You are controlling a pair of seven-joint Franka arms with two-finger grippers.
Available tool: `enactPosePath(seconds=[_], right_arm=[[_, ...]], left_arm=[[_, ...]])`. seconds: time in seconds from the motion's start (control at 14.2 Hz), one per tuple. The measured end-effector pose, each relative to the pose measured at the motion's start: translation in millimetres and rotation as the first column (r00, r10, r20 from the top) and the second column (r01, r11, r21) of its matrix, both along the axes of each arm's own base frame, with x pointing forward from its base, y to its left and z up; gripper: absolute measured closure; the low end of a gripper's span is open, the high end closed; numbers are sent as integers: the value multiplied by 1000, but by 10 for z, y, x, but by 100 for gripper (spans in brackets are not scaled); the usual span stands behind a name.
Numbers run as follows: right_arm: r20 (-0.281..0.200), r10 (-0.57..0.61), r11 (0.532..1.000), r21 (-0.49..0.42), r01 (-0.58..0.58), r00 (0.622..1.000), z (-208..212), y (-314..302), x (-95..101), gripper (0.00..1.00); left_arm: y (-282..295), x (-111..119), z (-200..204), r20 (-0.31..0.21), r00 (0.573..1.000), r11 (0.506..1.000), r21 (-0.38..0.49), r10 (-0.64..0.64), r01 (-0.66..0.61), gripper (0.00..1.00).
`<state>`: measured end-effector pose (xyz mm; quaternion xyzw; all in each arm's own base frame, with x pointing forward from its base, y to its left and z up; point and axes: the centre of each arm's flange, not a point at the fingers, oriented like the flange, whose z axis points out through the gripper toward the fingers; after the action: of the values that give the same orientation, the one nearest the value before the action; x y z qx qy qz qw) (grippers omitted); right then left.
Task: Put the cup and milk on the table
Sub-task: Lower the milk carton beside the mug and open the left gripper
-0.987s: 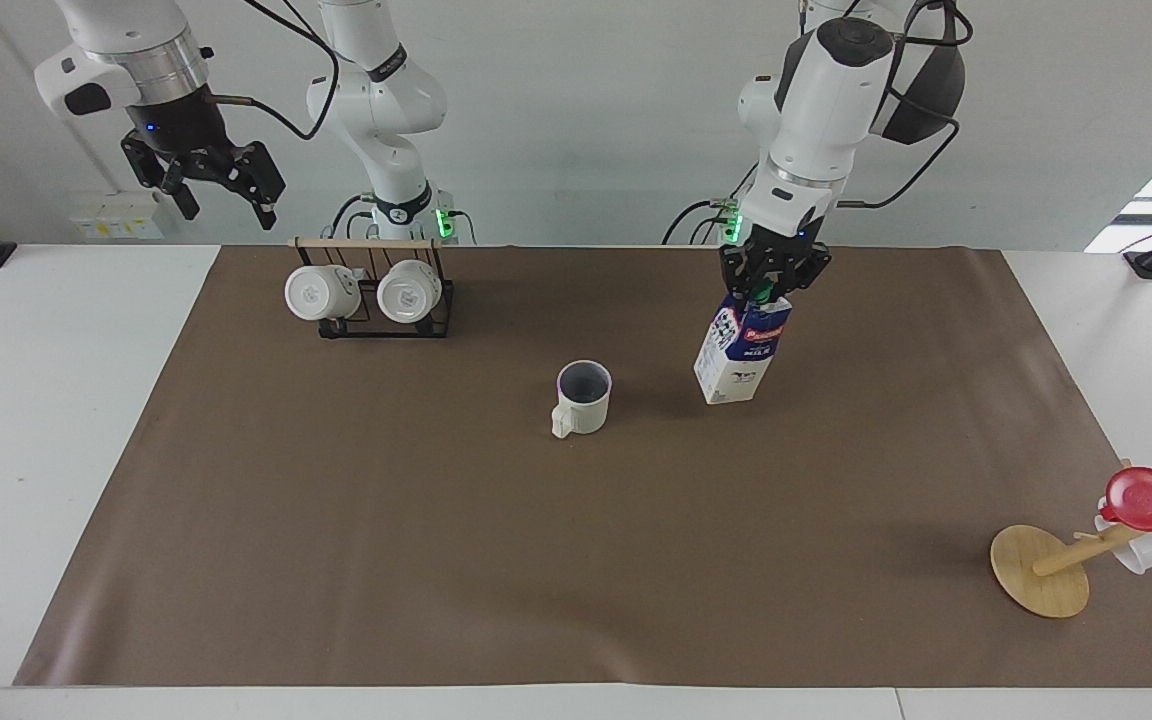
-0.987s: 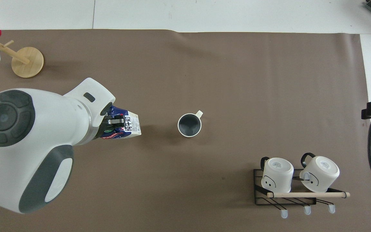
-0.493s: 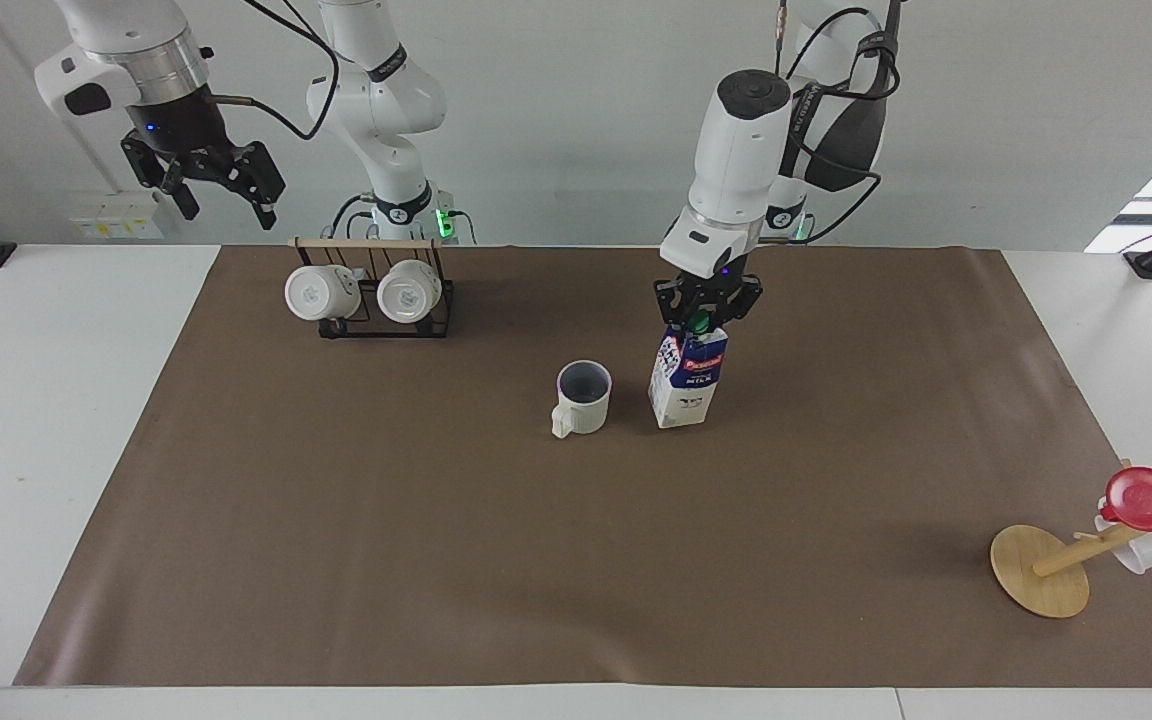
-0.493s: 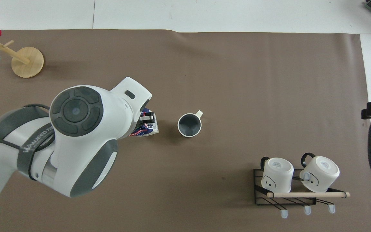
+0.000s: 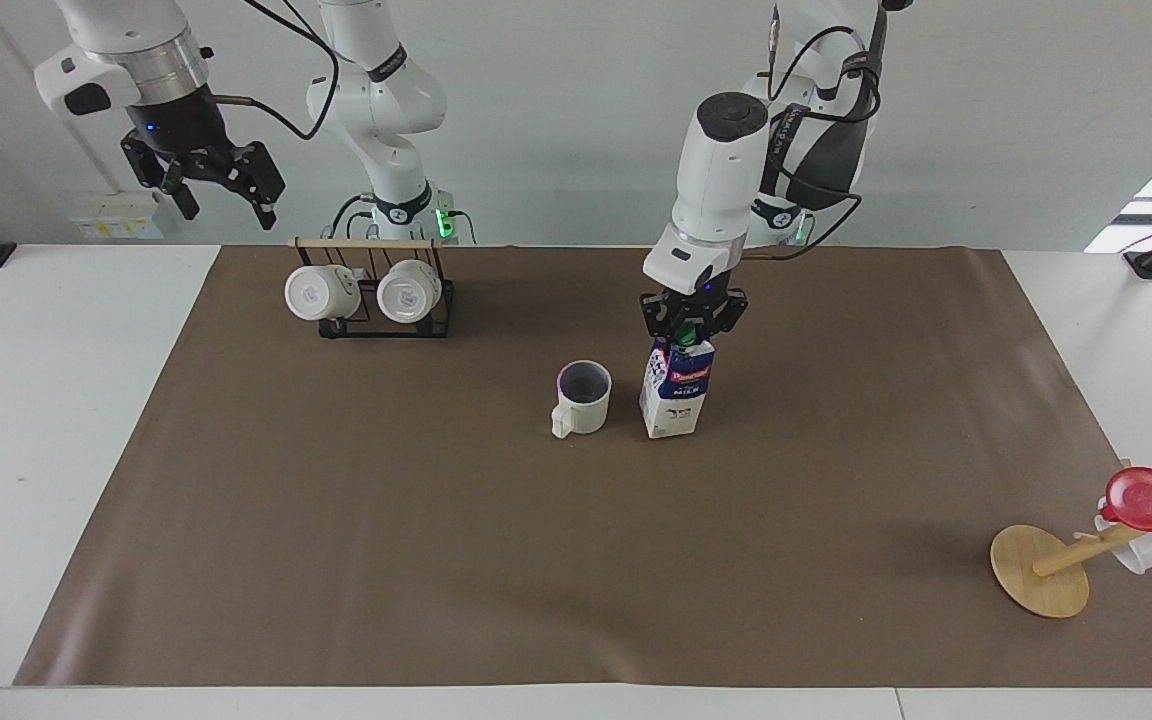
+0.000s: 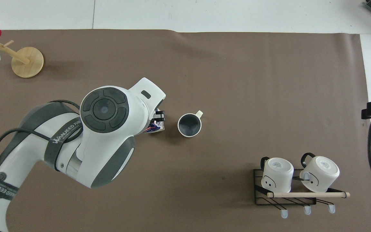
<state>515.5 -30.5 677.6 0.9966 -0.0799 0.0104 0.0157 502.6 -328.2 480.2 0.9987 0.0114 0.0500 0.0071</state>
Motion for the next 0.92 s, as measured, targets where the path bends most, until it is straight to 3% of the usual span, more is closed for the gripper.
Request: enactPosePath(seconds=[0.7, 0.78, 0.92], right_arm=[[0, 0, 1000, 0, 0, 1000, 0, 0, 0, 0], [0, 0, 1000, 0, 0, 1000, 0, 0, 0, 0], [0, 0, 1000, 0, 0, 1000, 0, 0, 0, 0]], left_arm=[[-65, -51, -172, -16, 1000, 1000, 7, 0, 0, 42], [-65, -52, -173, -16, 1000, 1000, 7, 0, 0, 37], [-65, -52, -173, -16, 1000, 1000, 7, 0, 0, 18]])
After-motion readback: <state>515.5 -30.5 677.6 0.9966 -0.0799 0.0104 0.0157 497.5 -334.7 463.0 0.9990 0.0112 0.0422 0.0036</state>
